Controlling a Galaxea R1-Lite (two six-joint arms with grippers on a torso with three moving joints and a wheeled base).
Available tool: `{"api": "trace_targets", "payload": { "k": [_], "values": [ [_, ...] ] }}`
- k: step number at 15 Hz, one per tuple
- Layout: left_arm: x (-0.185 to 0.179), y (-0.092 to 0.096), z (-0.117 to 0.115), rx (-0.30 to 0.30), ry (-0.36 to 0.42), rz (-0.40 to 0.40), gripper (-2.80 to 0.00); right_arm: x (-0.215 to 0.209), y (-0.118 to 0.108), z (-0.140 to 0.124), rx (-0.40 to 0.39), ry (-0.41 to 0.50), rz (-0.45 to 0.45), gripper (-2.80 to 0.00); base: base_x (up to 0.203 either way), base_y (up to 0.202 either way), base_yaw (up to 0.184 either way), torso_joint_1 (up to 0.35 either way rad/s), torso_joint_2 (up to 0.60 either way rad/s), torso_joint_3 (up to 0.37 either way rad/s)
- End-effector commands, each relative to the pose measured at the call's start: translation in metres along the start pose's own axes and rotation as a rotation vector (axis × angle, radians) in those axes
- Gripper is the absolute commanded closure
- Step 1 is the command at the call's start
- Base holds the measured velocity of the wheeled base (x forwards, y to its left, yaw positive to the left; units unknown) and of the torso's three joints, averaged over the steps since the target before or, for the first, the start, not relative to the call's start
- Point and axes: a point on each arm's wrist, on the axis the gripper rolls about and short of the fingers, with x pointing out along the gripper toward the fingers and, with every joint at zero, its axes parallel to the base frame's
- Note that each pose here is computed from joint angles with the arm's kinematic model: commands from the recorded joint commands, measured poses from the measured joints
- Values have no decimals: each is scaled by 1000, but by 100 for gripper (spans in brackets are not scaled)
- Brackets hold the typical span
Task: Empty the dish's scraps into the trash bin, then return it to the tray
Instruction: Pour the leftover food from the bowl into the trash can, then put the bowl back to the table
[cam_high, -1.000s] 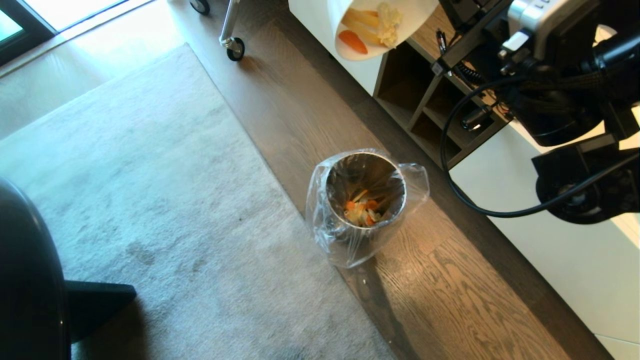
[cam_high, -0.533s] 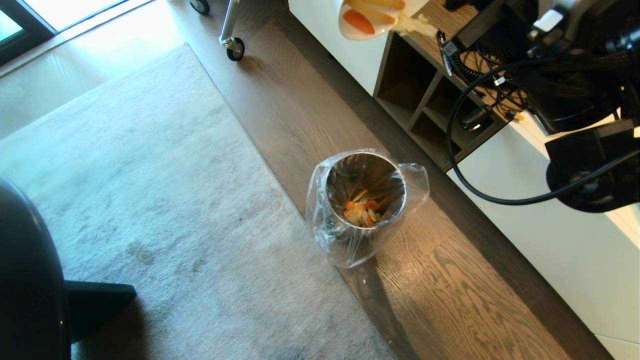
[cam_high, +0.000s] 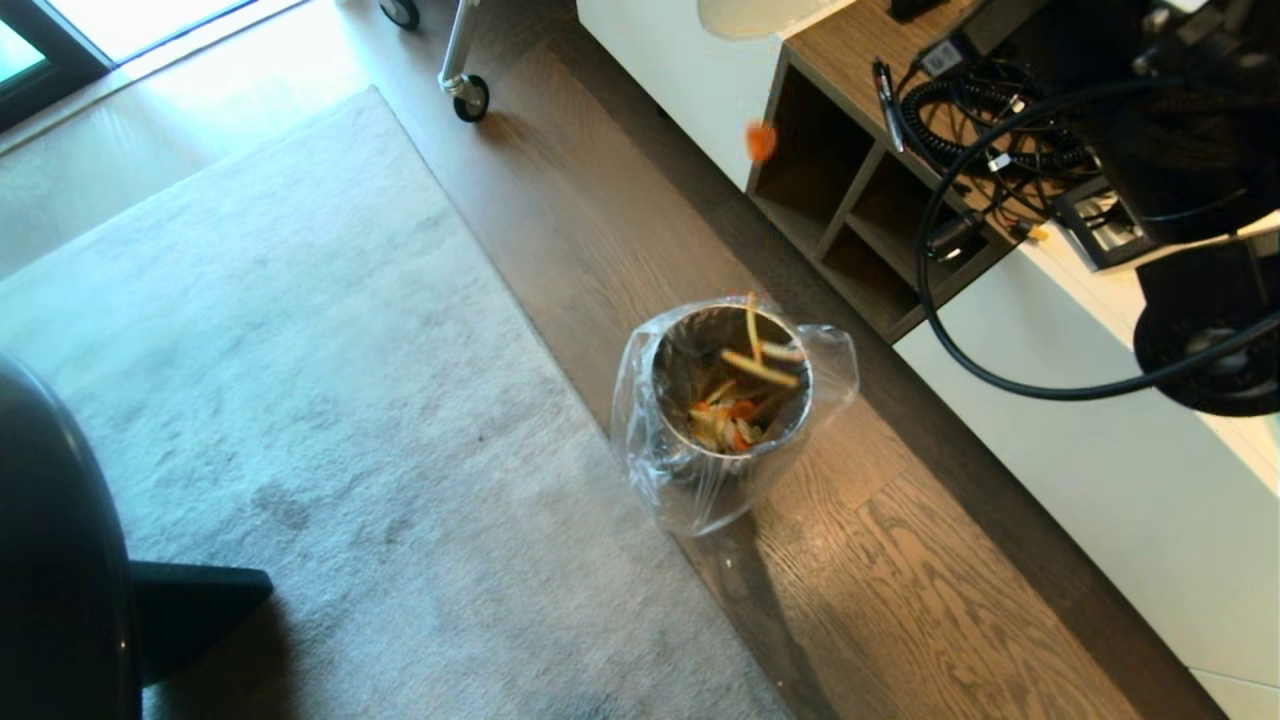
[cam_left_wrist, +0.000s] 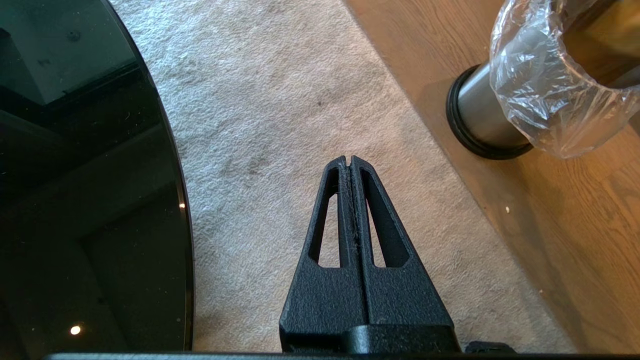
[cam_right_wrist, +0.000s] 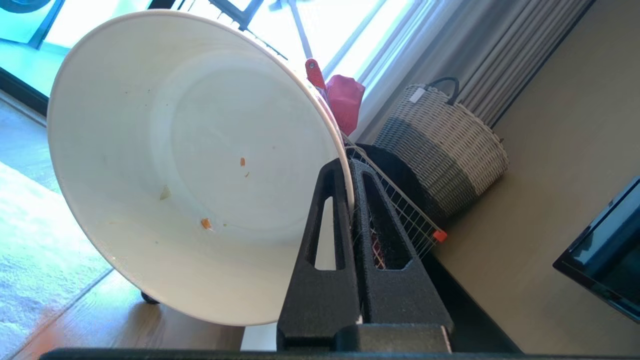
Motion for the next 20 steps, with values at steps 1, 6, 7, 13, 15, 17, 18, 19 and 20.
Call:
{"api": "trace_targets", "payload": {
  "k": [1,6,7,13,15,17,18,19,20],
  "values": [
    [0,0,0,-1,-1,1,0,1,-6,6,-16,-30,0,0,0,0,0,0,0,0],
    [0,0,0,-1,-1,1,0,0,-7,7,-1,-33,2,0,0,0,0,0,0,0],
    [0,0,0,-1,-1,1,0,0,-6,6,2,-30,5,0,0,0,0,0,0,0],
    [0,0,0,-1,-1,1,0,-11,-4,-6,129,73,62,0,0,0,0,0,0,0],
    [0,0,0,-1,-2,1,0,-29,1,-21,173,178,116,0,0,0,0,0,0,0],
    [0,0,0,-1,-1,1,0,-56,0,-41,203,324,161,0,0,0,0,0,0,0],
    [0,0,0,-1,-1,1,0,-73,-2,-53,208,412,182,0,0,0,0,0,0,0],
    [0,0,0,-1,-1,1,0,-90,-3,-63,227,500,202,0,0,0,0,0,0,0],
    [0,0,0,-1,-1,1,0,-109,-2,-72,282,597,218,0,0,0,0,0,0,0]
  ]
}}
